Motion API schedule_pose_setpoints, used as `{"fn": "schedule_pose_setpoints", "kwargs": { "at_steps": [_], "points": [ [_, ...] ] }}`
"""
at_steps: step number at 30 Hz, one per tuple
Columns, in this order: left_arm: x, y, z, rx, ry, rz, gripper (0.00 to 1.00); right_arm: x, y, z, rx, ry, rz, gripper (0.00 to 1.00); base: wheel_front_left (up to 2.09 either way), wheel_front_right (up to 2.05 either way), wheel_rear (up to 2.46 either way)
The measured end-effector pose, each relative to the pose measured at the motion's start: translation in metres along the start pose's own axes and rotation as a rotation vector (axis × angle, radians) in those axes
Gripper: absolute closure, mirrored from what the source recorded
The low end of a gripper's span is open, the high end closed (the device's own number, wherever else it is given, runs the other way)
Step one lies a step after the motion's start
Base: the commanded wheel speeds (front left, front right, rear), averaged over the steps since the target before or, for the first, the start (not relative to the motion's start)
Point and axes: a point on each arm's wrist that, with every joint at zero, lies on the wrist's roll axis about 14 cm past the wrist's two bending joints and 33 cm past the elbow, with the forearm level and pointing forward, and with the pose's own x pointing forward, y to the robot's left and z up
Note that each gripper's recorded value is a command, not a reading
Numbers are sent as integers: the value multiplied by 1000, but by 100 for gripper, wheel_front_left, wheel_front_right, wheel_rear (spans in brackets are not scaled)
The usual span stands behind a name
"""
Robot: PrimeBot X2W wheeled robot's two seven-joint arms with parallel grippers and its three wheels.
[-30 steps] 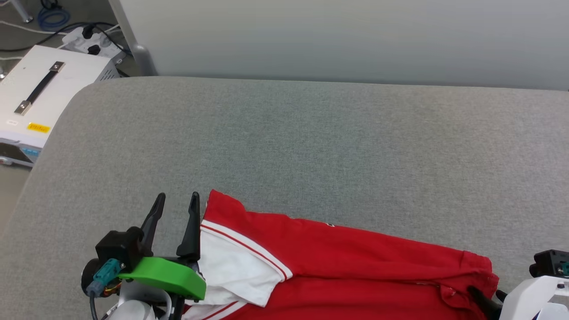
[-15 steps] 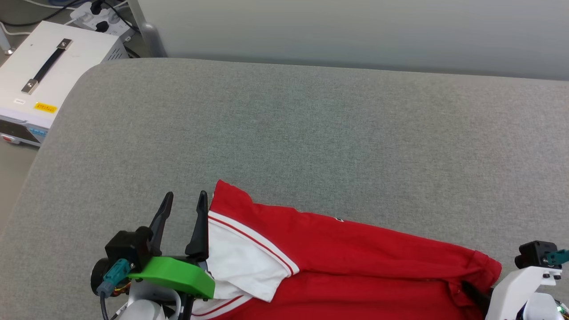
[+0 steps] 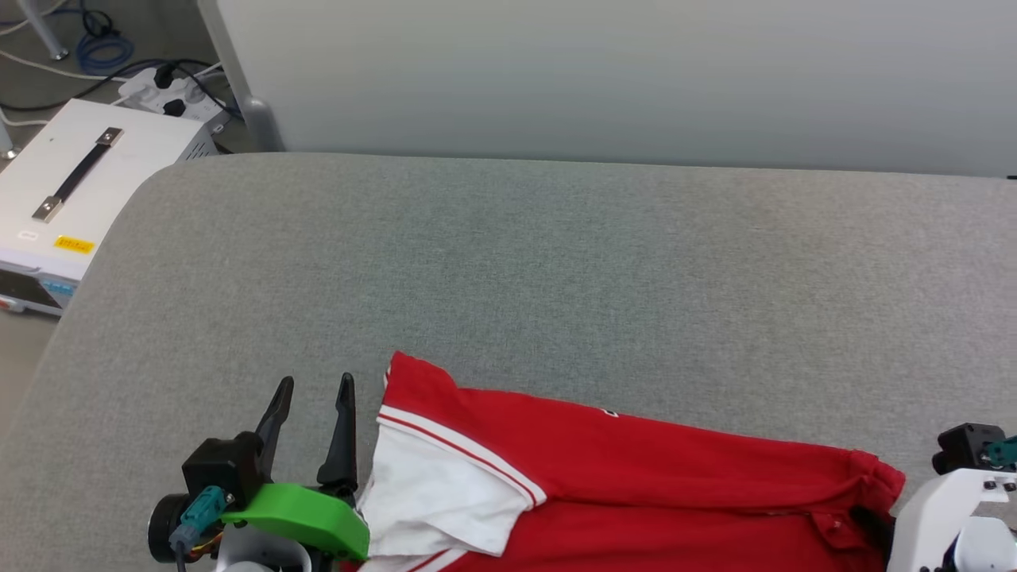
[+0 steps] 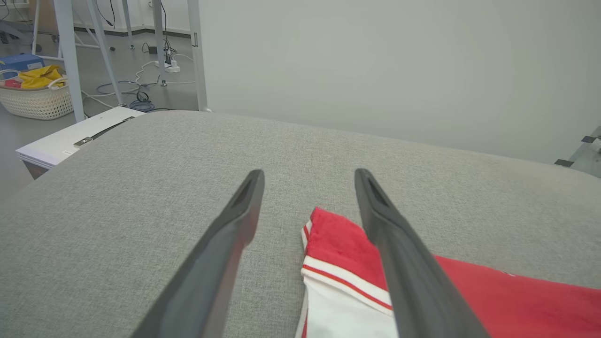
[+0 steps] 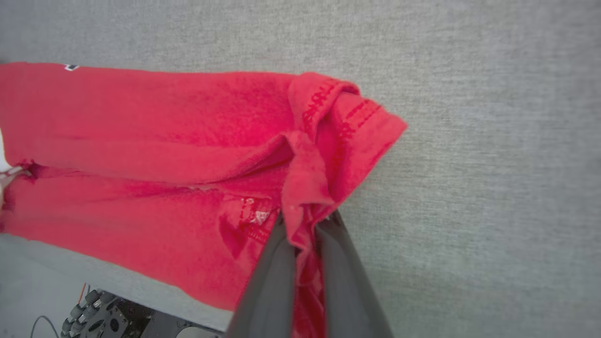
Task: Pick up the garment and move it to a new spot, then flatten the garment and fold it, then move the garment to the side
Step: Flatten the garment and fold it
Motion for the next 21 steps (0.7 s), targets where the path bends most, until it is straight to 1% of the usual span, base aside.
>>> {"fn": "schedule_pose_setpoints", "kwargs": {
  "at_steps": [3,9,13,14,17,18,19,20,21],
  "points": [
    [0,-3,2,8,-3,-13,0,-12,-22,1,19,-5,-55,100,0,0,0],
    [0,-13,6,14,-14,-47,0,-42,-72,9,98,-56,-183,100,0,0,0],
    [2,-20,7,13,-15,-69,0,-58,-91,12,164,-86,-222,100,0,0,0],
    [2,-21,7,13,-15,-70,0,-60,-92,12,192,-94,-216,100,0,0,0],
    [3,-22,5,11,-10,-73,0,-56,-82,7,313,-83,-146,100,0,0,0],
    [3,-22,5,11,-8,-73,0,-53,-73,5,360,-74,-101,100,0,0,0],
    [3,-21,5,11,-7,-73,0,-49,-59,8,417,-78,-31,100,0,0,0],
    [3,-21,4,11,-7,-72,0,-46,-43,13,455,-82,40,100,0,0,0],
    [3,-21,4,11,-5,-71,0,-44,-33,16,470,-80,82,100,0,0,0]
  ]
}}
